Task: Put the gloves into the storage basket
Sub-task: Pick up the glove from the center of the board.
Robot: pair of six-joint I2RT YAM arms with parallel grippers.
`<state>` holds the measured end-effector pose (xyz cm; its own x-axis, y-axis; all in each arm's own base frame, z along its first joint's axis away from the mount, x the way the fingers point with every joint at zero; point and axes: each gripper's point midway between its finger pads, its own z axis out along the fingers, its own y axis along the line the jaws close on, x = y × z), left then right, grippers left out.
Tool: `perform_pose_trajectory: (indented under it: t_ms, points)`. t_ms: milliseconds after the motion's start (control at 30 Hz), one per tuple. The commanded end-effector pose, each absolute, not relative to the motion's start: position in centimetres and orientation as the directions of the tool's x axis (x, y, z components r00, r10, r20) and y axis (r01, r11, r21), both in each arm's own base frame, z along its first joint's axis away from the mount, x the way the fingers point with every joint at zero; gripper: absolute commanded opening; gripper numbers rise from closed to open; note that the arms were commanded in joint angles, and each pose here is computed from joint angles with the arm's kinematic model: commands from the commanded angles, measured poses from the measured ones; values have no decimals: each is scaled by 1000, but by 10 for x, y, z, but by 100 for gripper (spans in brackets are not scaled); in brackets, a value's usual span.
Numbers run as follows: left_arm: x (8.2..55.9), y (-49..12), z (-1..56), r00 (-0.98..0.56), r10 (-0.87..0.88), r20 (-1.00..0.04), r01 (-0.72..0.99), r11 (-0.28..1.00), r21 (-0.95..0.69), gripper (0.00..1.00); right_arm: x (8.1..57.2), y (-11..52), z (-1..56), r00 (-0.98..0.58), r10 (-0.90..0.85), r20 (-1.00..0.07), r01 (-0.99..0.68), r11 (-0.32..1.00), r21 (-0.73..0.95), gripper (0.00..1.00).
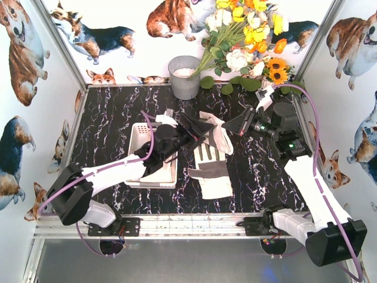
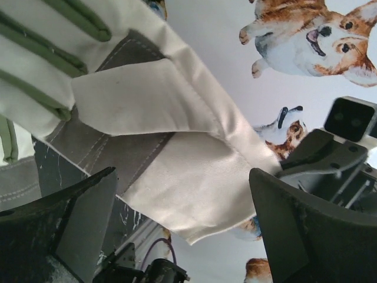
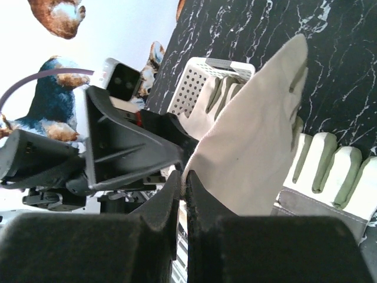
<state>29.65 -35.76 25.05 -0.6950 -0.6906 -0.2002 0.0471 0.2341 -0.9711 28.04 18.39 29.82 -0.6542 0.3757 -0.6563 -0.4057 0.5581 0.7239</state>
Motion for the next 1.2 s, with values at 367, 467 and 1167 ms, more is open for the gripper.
perform_pose_trajectory:
  t_ms: [367,467,1167]
  points:
    - [311,-374,263,-636,-772,-10,-12,23,-1000,85,264,203,352,-607,371,-703,-554,436,709,0]
    - [313,-376,265,-632,-775,9,-2,-10,-1000,82,262,204,350,-618,363,-698,-555,427,714,0]
    - [317,-359,273,-570,-819,-66,39,54,-998,33,259,203,316,-620,272,-736,-581,473,663,0]
